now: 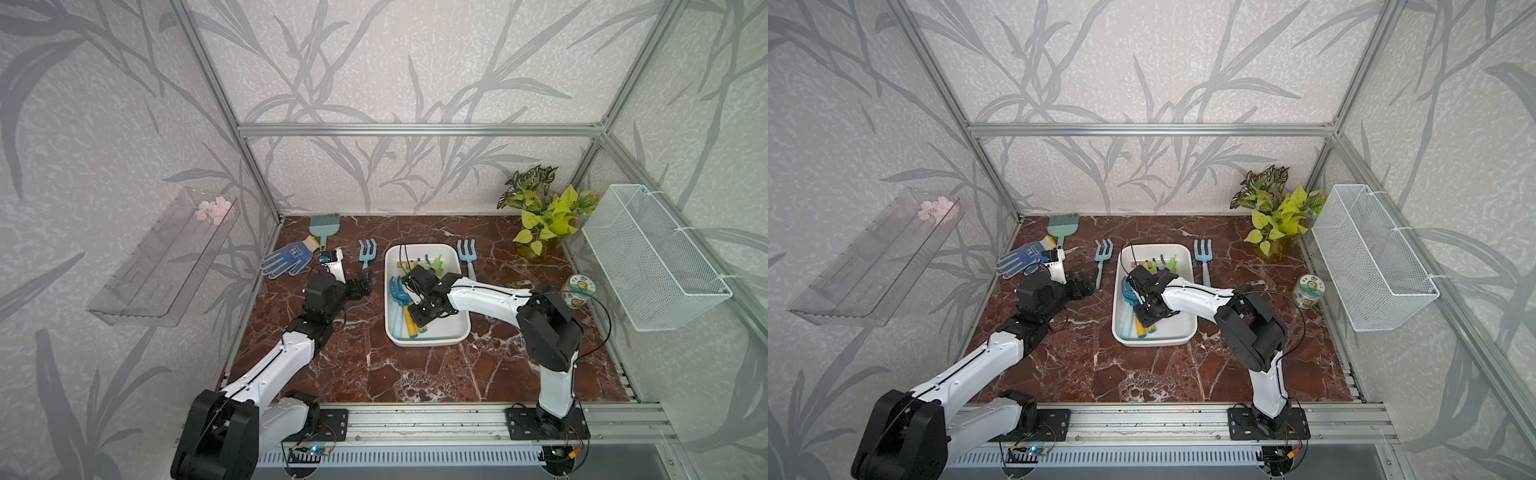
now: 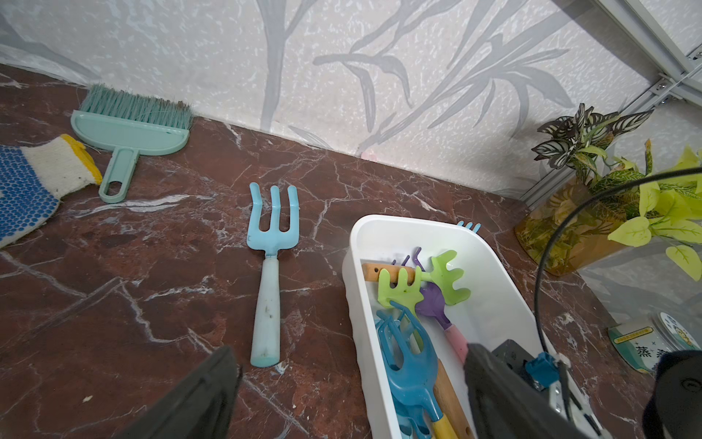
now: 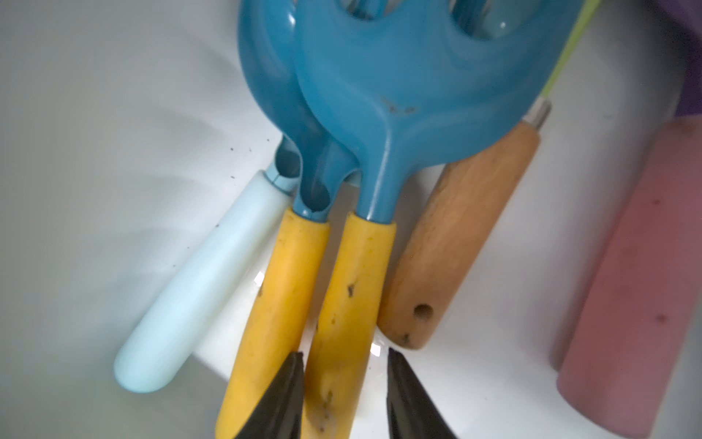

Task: Take the hand rake out of the storage box
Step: Pick up the rake from the storage box.

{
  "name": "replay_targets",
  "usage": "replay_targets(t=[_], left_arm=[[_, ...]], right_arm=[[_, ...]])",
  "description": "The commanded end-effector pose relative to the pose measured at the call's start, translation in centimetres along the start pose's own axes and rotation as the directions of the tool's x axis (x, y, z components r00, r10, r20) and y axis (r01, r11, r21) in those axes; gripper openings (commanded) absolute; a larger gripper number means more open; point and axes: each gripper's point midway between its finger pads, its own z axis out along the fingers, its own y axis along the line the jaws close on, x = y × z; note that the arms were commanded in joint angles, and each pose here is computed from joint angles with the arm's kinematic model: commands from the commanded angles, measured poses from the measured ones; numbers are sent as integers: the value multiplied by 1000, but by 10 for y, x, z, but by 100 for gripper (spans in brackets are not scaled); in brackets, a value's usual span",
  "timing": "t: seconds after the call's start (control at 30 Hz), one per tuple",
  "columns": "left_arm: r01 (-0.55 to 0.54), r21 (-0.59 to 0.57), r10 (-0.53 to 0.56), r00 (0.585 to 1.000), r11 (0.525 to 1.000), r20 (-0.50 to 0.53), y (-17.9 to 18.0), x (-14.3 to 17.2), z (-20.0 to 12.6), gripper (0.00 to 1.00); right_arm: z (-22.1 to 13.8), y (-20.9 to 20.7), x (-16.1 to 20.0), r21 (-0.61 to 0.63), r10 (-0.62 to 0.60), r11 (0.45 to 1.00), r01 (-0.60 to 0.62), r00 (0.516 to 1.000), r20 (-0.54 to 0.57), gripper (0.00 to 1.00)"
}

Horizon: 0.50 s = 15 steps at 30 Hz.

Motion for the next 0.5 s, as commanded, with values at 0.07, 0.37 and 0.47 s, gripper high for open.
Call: replay_targets(t=[0.07,0.37,0.47], left_arm=[[8,19,-8,999,1000,31,-3,-7,-2,94],[10,29,-11,999,1000,32,-5,-8,-2,94],[10,39,-11,999,999,33,-7,-9,-3,94]], right_arm=[[8,-6,7,53,18,999,-15,998,-63,37],[8,-8,7,75,33,997,-27,996,-78,28],[-3,-6,3,54,33,998,-31,999,-32,24]])
